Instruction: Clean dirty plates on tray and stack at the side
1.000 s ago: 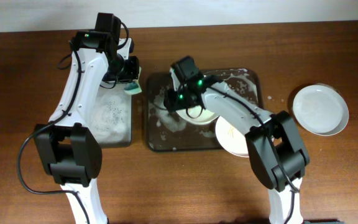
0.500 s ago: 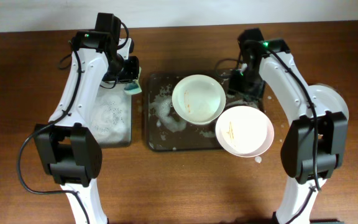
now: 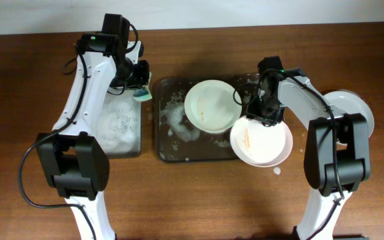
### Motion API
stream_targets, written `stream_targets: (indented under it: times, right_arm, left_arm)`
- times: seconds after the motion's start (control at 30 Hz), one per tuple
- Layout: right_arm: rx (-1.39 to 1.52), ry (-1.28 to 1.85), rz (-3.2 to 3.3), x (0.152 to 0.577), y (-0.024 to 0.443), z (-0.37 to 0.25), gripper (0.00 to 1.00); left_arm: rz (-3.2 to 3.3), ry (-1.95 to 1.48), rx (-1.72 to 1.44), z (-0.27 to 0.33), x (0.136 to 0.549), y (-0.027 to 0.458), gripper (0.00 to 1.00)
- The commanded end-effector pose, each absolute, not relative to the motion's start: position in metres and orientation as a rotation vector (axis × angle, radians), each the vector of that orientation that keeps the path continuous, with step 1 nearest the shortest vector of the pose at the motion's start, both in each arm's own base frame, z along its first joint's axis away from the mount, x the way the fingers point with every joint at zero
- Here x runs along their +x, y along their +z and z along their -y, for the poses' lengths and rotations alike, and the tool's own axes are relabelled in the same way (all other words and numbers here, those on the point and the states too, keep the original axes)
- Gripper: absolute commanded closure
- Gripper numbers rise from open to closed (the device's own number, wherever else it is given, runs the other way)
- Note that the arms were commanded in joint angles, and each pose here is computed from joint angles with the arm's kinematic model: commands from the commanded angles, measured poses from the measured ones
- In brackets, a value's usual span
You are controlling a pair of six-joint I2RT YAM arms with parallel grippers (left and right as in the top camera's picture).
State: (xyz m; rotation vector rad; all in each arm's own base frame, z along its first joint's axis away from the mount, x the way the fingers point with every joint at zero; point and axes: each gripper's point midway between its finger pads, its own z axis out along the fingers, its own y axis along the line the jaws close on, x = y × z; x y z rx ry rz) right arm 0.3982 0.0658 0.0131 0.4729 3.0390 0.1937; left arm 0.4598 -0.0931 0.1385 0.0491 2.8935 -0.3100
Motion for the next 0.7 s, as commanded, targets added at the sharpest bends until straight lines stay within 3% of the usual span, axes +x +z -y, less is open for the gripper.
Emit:
stream_targets:
  times: [0.0, 0.23, 0.37, 0.67]
  right_arm:
    - [0.443, 0.210, -2.957, 0.417, 0.019, -0.066, 0.54]
    - [0.417, 0.257, -2.866, 0.439, 0.024, -0.071, 0.54]
    - [0.205, 0.455, -2.808, 0.457, 0.045, -0.097, 0.53]
    - [0.046, 0.503, -2.678, 0.489, 0.092, -0.125, 0.43]
  left_arm:
    - [-2.847, -0.307, 0.063, 0.093, 0.462, 0.157, 0.99]
    - [-2.848, -0.307, 0.062, 0.093, 0.462, 0.157, 0.99]
    - [-2.848, -0.307, 0.062, 0.093, 0.462, 0.157, 0.99]
    - [-2.849, -0.307, 0.062, 0.093, 0.462, 0.157, 0.99]
